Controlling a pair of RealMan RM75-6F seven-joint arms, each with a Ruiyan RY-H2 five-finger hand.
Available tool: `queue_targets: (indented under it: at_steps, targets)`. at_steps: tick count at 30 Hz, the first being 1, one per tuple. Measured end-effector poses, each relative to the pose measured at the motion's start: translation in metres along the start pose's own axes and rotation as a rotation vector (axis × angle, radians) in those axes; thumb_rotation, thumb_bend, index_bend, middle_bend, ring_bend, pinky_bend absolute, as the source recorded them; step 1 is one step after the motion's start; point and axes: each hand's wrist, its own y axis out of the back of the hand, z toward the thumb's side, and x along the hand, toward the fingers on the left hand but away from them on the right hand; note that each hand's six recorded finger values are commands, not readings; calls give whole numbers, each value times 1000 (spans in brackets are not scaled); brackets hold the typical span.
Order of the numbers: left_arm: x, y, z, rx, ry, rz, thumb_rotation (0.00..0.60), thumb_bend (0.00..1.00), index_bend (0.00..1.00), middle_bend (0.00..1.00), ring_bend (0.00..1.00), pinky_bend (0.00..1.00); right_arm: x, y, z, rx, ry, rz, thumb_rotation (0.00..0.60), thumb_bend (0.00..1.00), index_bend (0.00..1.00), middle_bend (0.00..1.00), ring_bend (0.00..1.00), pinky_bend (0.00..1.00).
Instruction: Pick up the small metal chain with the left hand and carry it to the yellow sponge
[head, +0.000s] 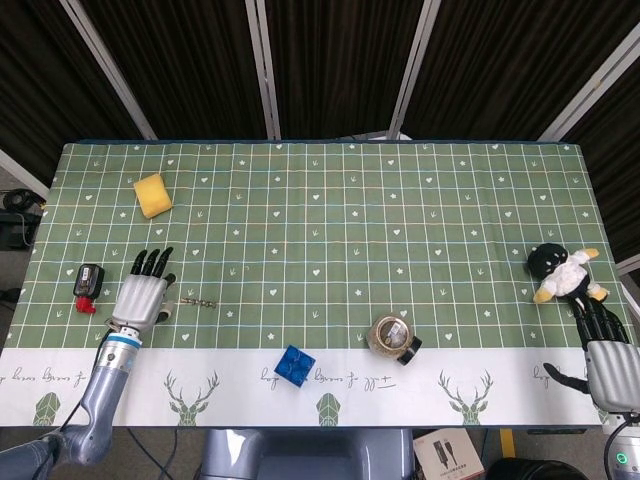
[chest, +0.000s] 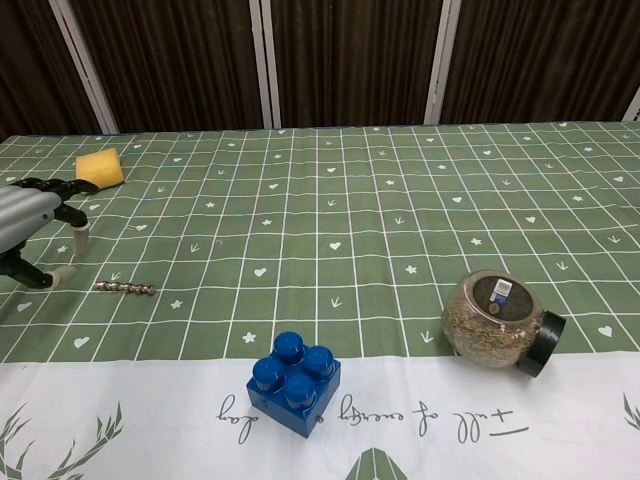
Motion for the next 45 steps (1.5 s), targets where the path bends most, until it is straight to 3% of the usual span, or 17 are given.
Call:
queue_targets:
  at_steps: [11,37,45]
  targets:
    - [10,-20,13,30,18,-47,600,318,481,0,0,0,-1,2,-1,-13,-6,-6,600,42,61,0,0,118]
    - [19,-26,24,43,21,-65,600,320,518,0,0,0,-3,6,-1,-30,4,-28,600,42,62,0,0,118]
    - [19,-28,22,43,25,-76,600,457,560,0,0,0,-4,6,-1,-31,4,-30,600,41,62,0,0,118]
